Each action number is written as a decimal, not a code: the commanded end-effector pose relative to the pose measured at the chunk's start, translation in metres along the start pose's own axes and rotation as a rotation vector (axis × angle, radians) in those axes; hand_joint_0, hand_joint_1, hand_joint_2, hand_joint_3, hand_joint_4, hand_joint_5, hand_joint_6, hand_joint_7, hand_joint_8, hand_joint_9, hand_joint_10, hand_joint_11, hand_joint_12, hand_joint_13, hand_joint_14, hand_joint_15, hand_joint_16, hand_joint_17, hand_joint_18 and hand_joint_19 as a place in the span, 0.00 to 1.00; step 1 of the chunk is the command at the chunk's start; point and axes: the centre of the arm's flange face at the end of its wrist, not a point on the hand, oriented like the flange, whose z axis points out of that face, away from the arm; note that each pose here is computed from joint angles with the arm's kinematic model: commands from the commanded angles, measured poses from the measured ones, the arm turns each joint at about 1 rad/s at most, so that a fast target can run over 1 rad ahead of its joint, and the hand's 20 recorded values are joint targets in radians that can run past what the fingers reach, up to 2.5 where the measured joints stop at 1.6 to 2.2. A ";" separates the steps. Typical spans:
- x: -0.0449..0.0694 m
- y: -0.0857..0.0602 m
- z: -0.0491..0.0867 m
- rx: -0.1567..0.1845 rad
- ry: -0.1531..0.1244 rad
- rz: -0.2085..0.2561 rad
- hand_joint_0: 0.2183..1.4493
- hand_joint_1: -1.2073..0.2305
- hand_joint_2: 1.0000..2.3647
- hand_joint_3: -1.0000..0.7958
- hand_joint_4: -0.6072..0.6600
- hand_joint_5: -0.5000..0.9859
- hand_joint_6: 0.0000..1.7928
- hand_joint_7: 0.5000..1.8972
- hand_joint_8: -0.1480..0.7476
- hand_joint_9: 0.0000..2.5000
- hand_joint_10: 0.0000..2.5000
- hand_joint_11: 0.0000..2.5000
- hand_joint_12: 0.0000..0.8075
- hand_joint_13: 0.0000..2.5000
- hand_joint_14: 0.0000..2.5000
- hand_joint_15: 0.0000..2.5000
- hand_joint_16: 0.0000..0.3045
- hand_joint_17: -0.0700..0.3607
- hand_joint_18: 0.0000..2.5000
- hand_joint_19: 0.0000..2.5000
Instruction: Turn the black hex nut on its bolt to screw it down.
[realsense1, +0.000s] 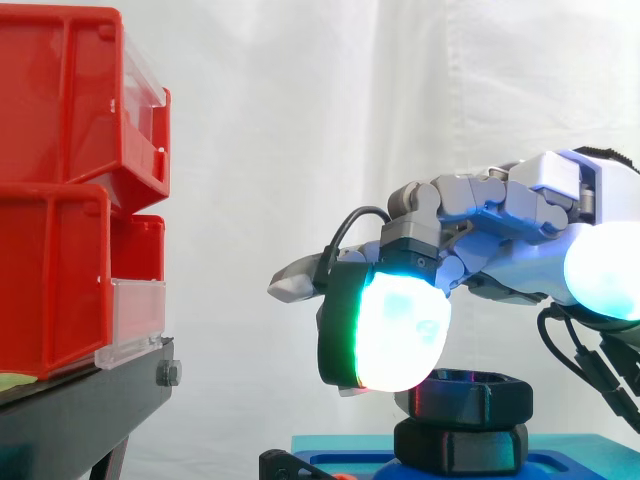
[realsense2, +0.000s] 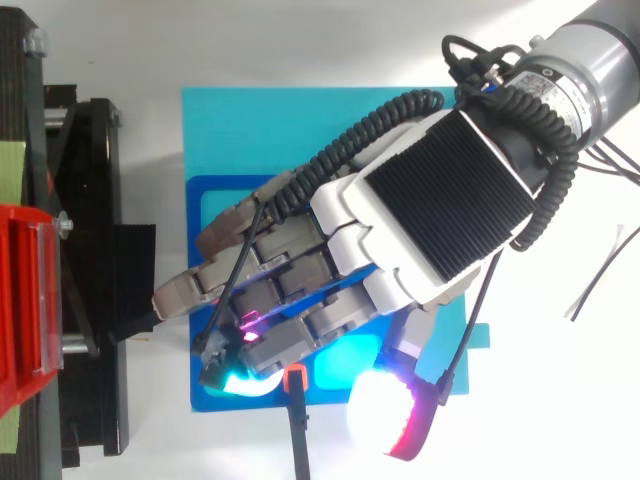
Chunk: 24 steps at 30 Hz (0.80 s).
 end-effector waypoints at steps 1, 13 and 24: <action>-0.001 -0.002 -0.002 0.003 -0.003 -0.007 0.25 0.69 0.00 0.28 0.67 0.30 0.28 0.45 0.50 0.31 0.00 0.13 0.36 0.15 0.00 0.04 0.16 0.41 0.17 0.21; -0.001 -0.004 -0.006 0.012 0.010 0.000 0.25 0.69 0.00 0.28 0.67 0.30 0.28 0.45 0.49 0.31 0.01 0.13 0.37 0.15 0.00 0.04 0.16 0.41 0.18 0.21; 0.002 0.001 0.000 0.015 0.007 -0.004 0.25 0.69 0.00 0.28 0.67 0.30 0.28 0.47 0.49 0.31 0.00 0.13 0.37 0.15 0.00 0.04 0.16 0.41 0.18 0.21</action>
